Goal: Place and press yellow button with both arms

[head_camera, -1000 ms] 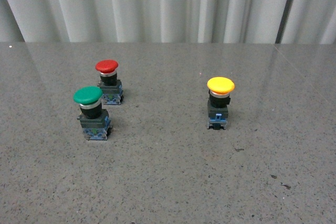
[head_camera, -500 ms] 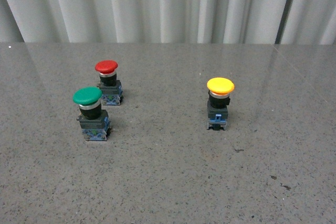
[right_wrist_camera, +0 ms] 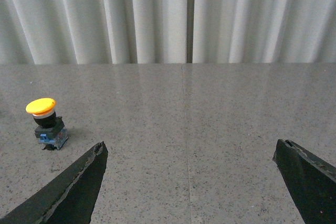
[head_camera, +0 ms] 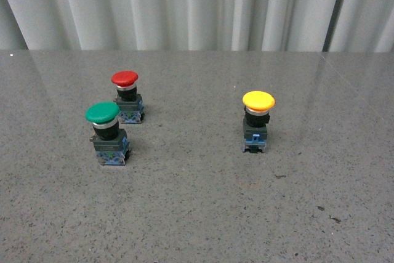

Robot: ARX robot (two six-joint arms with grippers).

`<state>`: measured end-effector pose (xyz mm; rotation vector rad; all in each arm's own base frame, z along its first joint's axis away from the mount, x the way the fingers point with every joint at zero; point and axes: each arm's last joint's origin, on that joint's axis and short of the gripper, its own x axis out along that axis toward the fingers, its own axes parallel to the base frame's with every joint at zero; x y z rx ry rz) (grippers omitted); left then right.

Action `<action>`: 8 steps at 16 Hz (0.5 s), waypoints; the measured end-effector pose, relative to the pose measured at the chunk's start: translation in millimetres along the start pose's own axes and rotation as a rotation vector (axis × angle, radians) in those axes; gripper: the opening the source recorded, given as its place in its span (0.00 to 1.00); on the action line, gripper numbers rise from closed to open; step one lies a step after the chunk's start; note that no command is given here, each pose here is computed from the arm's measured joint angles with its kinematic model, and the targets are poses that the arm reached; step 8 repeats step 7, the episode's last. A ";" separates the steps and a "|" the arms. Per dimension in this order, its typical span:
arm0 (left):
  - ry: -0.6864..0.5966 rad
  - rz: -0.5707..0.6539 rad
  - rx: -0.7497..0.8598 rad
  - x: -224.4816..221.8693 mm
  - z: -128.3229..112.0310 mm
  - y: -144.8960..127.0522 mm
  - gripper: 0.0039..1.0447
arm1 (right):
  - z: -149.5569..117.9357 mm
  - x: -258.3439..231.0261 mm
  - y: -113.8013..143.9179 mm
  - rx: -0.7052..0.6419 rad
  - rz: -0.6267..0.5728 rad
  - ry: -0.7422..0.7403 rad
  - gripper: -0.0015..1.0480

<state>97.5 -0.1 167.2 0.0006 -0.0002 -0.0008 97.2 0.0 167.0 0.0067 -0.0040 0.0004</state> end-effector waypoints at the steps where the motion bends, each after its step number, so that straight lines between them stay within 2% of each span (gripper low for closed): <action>1: 0.000 0.000 0.000 0.0 0.0 0.0 0.94 | 0.0 0.0 0.0 0.000 0.000 0.000 0.94; 8: 0.000 0.000 0.000 0.0 0.0 0.0 0.94 | 0.0 0.0 0.0 0.000 0.000 0.000 0.94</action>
